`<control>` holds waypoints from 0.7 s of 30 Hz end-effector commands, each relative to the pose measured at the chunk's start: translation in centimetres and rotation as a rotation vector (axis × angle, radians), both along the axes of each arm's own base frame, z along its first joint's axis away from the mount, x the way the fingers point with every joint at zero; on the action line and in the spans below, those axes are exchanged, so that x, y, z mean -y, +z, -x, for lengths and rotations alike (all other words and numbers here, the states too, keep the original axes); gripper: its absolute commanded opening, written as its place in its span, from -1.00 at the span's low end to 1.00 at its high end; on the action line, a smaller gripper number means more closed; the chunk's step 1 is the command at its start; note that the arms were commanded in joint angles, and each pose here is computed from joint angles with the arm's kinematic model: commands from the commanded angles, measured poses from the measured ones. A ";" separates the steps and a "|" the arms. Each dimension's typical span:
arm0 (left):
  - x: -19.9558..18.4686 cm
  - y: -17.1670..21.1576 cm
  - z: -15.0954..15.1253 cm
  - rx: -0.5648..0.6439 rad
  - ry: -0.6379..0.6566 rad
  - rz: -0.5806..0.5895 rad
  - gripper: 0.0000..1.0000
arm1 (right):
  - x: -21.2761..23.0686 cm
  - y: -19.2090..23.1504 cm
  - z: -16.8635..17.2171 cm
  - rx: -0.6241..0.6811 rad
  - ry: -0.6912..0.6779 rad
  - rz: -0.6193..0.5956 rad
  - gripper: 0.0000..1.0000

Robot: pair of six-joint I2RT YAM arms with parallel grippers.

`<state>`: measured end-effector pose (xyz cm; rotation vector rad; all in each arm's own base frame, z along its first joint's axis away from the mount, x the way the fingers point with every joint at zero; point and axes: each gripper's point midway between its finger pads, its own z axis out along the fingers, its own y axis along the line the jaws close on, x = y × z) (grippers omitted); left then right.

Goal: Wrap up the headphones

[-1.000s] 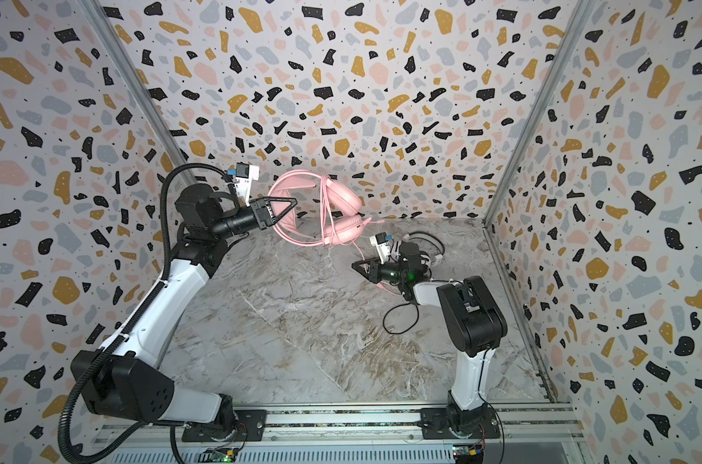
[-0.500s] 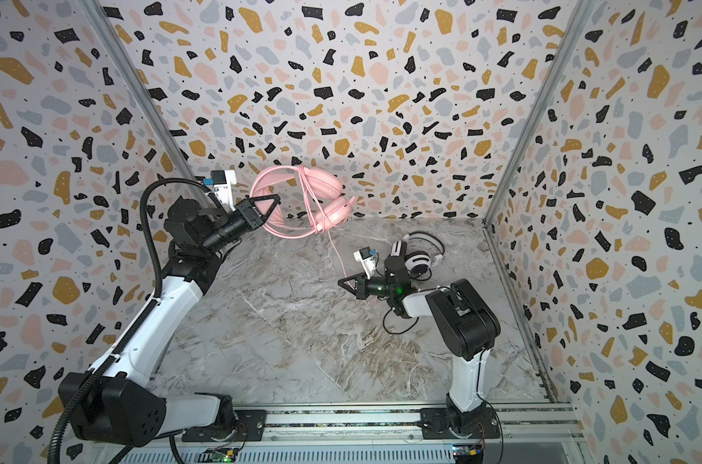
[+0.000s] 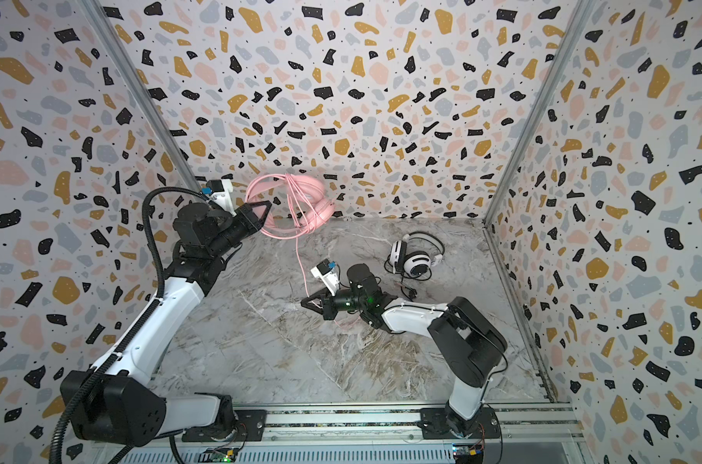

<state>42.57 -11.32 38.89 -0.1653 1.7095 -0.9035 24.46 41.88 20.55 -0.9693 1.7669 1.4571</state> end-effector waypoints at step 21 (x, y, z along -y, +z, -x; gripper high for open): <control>0.1 -5.1 1.0 -0.070 -0.032 -0.413 -1.00 | 12.2 12.2 -10.6 0.628 -0.665 0.420 -0.77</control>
